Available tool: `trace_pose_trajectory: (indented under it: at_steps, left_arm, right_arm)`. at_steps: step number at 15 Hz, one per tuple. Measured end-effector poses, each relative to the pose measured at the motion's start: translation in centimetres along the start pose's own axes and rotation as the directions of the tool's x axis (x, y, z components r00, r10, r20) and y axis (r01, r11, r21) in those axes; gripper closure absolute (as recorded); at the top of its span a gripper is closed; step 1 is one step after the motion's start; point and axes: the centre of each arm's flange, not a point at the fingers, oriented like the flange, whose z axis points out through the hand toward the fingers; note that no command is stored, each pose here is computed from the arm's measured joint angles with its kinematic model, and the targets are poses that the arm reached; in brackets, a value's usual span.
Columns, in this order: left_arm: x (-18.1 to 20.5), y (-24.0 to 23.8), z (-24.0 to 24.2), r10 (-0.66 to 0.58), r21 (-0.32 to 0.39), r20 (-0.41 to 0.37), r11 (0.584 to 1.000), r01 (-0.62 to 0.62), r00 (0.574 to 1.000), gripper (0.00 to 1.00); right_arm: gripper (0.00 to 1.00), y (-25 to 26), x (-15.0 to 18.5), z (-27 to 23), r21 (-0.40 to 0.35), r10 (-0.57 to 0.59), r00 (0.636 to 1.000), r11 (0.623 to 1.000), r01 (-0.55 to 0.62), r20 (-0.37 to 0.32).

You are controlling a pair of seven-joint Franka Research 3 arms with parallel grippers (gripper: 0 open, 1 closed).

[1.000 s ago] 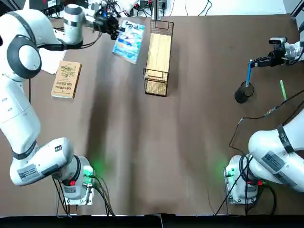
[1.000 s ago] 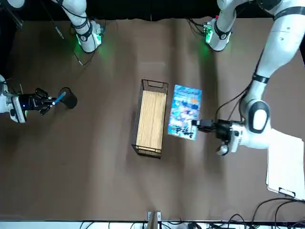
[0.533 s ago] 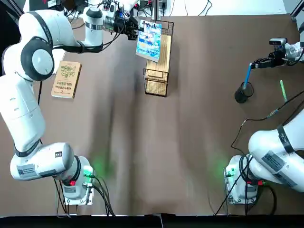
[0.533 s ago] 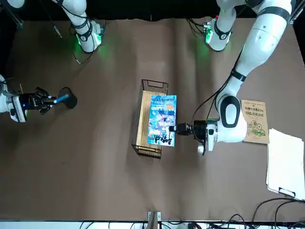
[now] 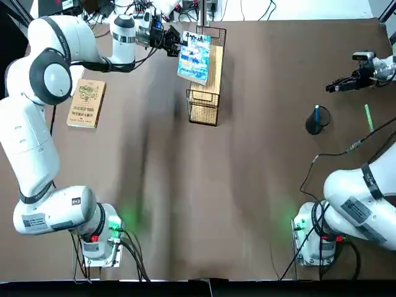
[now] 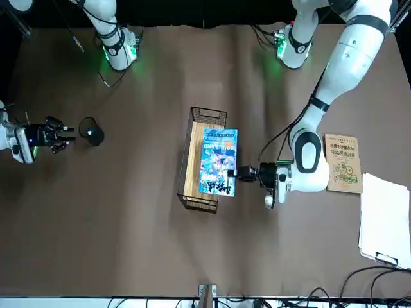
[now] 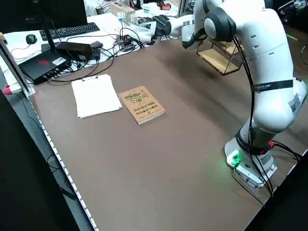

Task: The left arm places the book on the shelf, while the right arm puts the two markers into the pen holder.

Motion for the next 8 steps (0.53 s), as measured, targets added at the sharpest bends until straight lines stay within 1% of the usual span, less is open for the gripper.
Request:
trace_pose_trajectory:
  at_steps: [1, 3, 4, 5, 6, 7, 8]
  left_arm:
    - [-0.1, -0.2, 0.3, -0.003, 0.000, 0.005, 1.000, 0.003, 1.000, 0.78]
    - [-0.4, -0.6, 0.7, -0.010, 0.001, 0.012, 1.000, 0.010, 1.000, 0.78]
    - [-0.4, -0.9, 0.8, -0.015, 0.001, 0.015, 1.000, 0.015, 1.000, 0.78]
    - [-0.5, -1.2, 0.9, -0.020, 0.001, 0.017, 1.000, 0.020, 1.000, 0.78]
    - [-0.6, -1.6, 1.0, -0.025, 0.000, 0.019, 1.000, 0.025, 1.000, 0.78]
    - [-0.6, -2.0, 1.2, -0.029, 0.000, 0.021, 1.000, 0.029, 0.999, 0.78]
    - [-0.6, -2.4, 1.3, -0.035, 0.001, 0.023, 0.999, 0.035, 0.999, 0.78]
  right_arm:
    - [0.65, 0.0, -0.1, -1.1, -0.035, 0.005, 1.000, 0.999, -0.005, 0.003]
    - [0.66, 0.0, 0.3, -4.0, -0.130, 0.046, 0.999, 0.990, -0.044, 0.013]
    - [0.66, -0.1, 0.8, -5.5, -0.184, 0.082, 0.996, 0.980, -0.074, 0.036]
    - [0.66, -0.1, 1.2, -7.0, -0.244, 0.130, 0.989, 0.964, -0.108, 0.075]
    - [0.66, -0.2, 1.5, -8.4, -0.310, 0.189, 0.974, 0.940, -0.143, 0.124]
    - [0.67, -0.3, 1.8, -9.8, -0.383, 0.261, 0.949, 0.906, -0.178, 0.177]
    - [0.67, -0.3, 1.9, -11.1, -0.464, 0.343, 0.913, 0.861, -0.210, 0.222]
